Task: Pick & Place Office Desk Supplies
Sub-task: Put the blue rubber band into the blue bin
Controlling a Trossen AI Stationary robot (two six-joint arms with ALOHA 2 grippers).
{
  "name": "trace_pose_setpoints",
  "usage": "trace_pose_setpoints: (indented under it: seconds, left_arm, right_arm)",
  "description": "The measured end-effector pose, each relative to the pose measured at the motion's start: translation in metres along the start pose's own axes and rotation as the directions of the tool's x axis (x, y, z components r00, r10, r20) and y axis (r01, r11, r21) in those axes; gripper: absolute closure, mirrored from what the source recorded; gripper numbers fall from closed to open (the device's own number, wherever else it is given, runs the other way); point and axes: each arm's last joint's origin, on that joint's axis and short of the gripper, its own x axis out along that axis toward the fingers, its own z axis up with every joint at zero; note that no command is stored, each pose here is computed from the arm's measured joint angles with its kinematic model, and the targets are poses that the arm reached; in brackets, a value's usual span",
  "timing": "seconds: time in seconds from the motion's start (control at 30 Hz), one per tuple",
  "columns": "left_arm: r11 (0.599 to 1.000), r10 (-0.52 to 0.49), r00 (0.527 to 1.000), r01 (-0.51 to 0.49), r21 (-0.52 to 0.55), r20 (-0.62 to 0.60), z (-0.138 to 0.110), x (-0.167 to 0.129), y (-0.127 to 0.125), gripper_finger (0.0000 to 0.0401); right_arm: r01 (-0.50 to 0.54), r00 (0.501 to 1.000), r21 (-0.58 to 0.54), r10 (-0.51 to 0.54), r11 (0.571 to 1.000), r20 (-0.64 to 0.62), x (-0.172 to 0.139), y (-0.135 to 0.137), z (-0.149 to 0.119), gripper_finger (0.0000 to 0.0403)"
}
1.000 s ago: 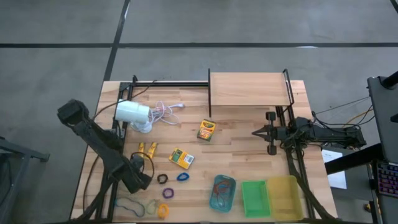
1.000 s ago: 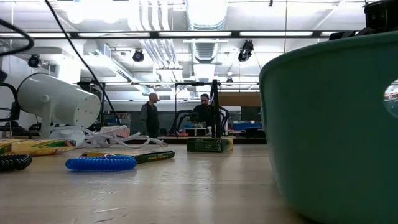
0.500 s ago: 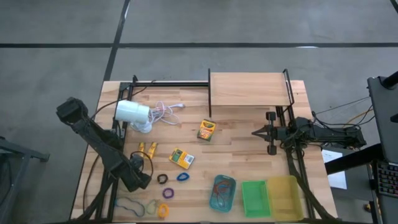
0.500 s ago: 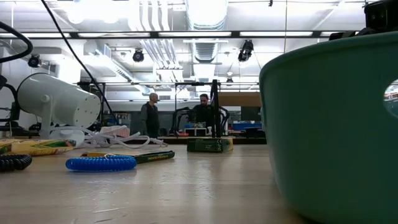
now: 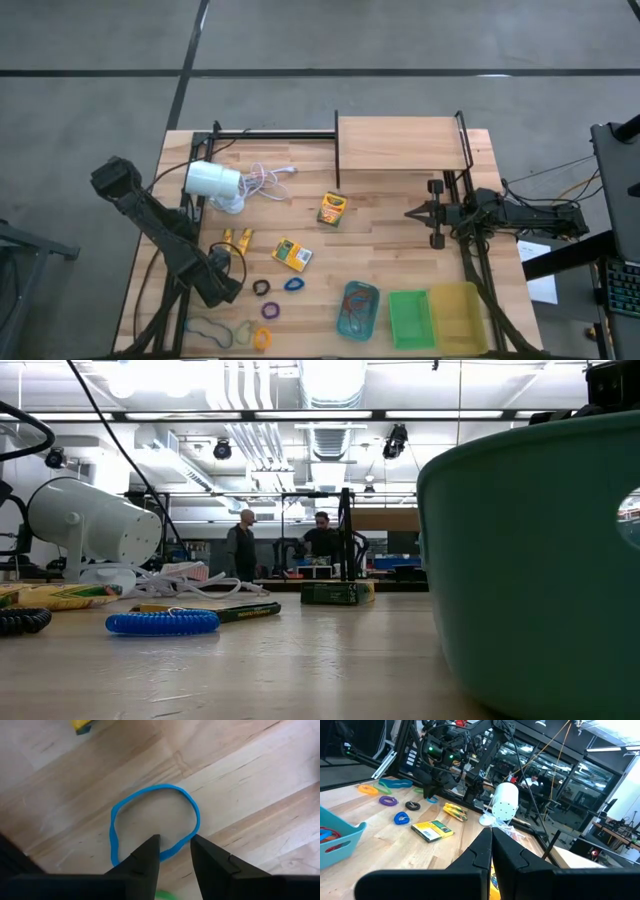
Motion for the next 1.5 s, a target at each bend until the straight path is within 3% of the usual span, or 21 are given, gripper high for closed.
trace_pose_setpoints:
  seconds: [0.4, 0.7, 0.93, 1.2, 1.37, 1.5]
  left_arm:
    - [0.999, -0.013, 1.0, 0.012, 0.037, 0.018, 0.0, 0.0, -0.001, 0.0289]
    - [1.0, -0.019, 1.0, 0.018, 0.021, 0.024, 0.001, 0.0, -0.001, 0.0393]
    - [0.998, -0.052, 0.998, 0.052, 0.02, 0.024, 0.0, 0.0, -0.004, 0.0395]
    - [0.99, -0.134, 0.991, 0.133, 0.049, 0.015, -0.008, -0.02, -0.023, 0.0398]
    - [0.976, -0.21, 0.971, 0.201, 0.088, 0.116, -0.009, -0.035, -0.035, 0.0399]
    - [0.94, -0.32, 0.905, 0.266, 0.214, 0.28, -0.009, -0.05, -0.047, 0.0398]
  right_arm:
    - [0.0, 1.0, 0.0, 0.0, 1.0, 0.0, 0.0, 0.0, 0.0, 0.0394]
    - [0.0, 1.0, 0.0, 0.0, 1.0, 0.0, 0.0, 0.0, 0.0, 0.0394]
    - [0.0, 1.0, 0.0, 0.0, 1.0, 0.0, 0.0, 0.0, 0.0, 0.0394]
    - [0.0, 1.0, 0.0, 0.0, 1.0, 0.0, 0.0, 0.0, 0.0, 0.0394]
    - [0.0, 1.0, 0.0, 0.0, 1.0, 0.0, 0.0, 0.0, 0.0, 0.0394]
    - [0.0, 1.0, 0.0, 0.0, 1.0, 0.0, 0.0, 0.0, 0.0, 0.0394]
